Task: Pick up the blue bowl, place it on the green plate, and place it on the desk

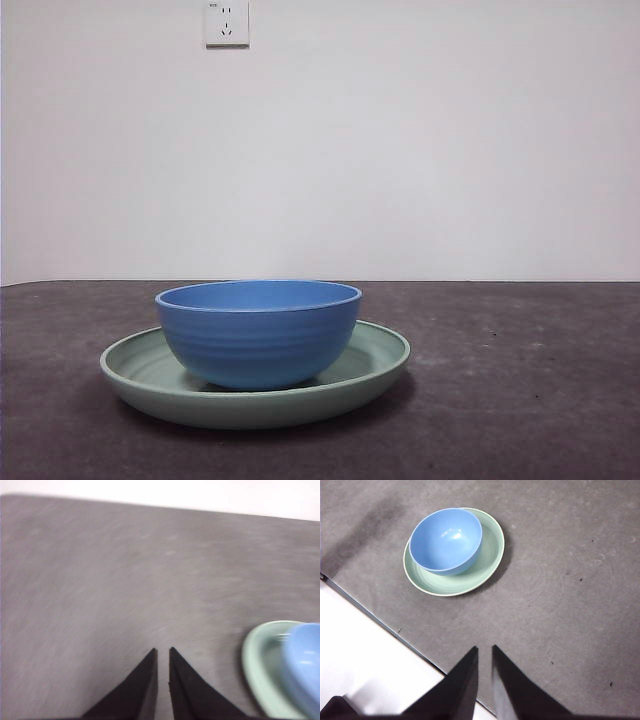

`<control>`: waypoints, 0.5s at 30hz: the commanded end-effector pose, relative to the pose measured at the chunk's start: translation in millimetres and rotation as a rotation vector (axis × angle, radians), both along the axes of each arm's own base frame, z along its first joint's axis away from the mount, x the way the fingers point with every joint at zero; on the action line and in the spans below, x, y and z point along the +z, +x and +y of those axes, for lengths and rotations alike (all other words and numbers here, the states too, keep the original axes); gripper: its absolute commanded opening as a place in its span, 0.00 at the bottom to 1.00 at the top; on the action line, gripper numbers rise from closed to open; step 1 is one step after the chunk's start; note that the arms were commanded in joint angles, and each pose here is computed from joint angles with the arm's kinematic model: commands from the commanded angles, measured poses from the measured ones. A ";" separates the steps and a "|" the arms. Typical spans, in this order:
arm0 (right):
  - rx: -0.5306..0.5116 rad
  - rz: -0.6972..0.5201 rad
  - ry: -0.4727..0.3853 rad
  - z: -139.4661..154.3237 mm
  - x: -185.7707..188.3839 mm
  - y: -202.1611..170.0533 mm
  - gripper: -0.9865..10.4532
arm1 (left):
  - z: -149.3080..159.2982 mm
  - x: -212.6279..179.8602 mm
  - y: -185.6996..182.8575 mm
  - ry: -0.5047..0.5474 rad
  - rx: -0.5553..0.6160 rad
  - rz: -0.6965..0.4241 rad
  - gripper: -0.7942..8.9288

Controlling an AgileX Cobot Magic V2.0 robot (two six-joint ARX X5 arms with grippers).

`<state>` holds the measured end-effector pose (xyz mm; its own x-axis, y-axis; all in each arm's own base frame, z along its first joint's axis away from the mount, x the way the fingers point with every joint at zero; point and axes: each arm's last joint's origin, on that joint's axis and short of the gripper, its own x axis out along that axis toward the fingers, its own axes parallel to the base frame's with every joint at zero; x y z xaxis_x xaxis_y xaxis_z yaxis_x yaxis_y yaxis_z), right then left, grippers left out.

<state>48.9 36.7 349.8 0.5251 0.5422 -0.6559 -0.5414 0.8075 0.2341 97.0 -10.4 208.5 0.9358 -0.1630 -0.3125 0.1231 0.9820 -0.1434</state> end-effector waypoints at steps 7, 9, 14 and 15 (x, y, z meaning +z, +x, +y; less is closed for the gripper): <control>0.012 -0.010 0.001 1.3 1.6 1.1 0.12 | 7.5 -50.7 -3.7 -0.062 0.169 -0.010 0.12; 0.012 -0.010 0.001 1.3 1.6 1.1 0.12 | 8.7 -56.5 -3.8 -0.055 0.194 -0.007 0.12; 0.012 -0.010 0.001 1.3 1.6 1.1 0.12 | 11.1 -59.1 -2.7 -0.027 0.227 -0.048 0.12; 0.012 -0.010 0.001 1.3 1.6 1.1 0.12 | 11.3 -59.7 -2.5 -0.011 0.225 -0.062 0.12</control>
